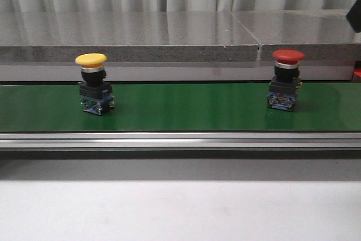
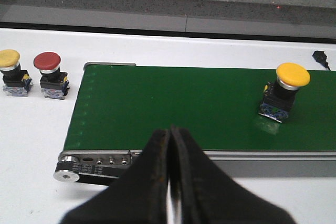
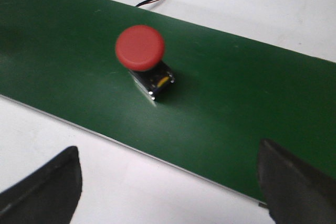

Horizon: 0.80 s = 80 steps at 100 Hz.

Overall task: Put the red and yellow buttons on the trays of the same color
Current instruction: 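Lower the right gripper onto the red button on the belt, grasp, then carry the red button into the red tray and release it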

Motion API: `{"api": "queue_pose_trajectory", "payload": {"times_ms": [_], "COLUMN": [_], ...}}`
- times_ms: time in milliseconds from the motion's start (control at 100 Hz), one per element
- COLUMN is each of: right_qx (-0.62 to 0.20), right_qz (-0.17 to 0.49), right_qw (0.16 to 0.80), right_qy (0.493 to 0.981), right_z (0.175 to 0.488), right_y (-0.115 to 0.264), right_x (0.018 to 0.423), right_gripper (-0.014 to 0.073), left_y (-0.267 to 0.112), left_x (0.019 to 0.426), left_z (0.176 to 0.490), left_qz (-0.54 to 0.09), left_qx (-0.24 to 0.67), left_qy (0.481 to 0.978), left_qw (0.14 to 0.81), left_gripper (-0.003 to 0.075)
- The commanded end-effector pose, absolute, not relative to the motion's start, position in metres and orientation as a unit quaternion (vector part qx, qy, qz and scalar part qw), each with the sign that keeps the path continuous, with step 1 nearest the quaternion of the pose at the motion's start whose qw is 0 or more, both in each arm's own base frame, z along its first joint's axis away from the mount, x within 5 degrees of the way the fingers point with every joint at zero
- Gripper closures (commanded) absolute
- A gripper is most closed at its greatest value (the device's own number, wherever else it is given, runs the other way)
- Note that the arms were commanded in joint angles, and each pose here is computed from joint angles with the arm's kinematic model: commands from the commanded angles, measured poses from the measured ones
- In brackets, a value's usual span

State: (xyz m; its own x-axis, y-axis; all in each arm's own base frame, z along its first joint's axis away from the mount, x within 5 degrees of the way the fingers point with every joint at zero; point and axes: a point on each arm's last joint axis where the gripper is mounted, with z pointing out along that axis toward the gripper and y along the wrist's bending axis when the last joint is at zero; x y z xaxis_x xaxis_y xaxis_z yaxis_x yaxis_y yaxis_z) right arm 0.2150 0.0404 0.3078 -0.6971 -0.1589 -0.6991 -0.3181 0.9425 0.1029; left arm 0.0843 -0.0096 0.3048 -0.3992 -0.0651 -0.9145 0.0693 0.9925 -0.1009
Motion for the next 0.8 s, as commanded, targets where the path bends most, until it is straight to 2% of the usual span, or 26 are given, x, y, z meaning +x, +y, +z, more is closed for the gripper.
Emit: {"api": "queue_pose_trajectory", "payload": {"times_ms": [0,350,600,730,750,790], "right_qx": [-0.136,-0.136,-0.149,-0.157,-0.156,-0.153], "right_qz": [0.114,0.111,0.081,0.067,0.066,0.065], "right_qw": [0.403,0.374,0.358,0.348,0.348,0.349], "right_qy": [0.898,0.911,0.918,0.922,0.922,0.922], "right_z": [0.321,0.3,0.28,0.275,0.275,0.275], "right_y": [0.048,0.059,0.057,0.052,0.052,0.05], "right_x": [0.231,0.293,0.314,0.316,0.316,0.317], "right_gripper": [-0.0067,-0.005,-0.0038,0.0118,0.0181,0.0247], "left_y": [-0.011,-0.011,-0.011,-0.011,-0.011,-0.011], "left_x": [0.086,0.086,0.086,0.086,0.086,0.086], "left_z": [0.319,0.319,0.319,0.319,0.319,0.319], "left_qz": [-0.07,-0.07,-0.07,-0.07,-0.07,-0.07], "left_qx": [0.004,0.004,0.004,0.004,0.004,0.004], "left_qy": [0.809,0.809,0.809,0.809,0.809,0.809], "left_qw": [0.583,0.583,0.583,0.583,0.583,0.583], "left_gripper": [0.0739,0.0739,0.0739,0.0739,0.0739,0.0739]}}
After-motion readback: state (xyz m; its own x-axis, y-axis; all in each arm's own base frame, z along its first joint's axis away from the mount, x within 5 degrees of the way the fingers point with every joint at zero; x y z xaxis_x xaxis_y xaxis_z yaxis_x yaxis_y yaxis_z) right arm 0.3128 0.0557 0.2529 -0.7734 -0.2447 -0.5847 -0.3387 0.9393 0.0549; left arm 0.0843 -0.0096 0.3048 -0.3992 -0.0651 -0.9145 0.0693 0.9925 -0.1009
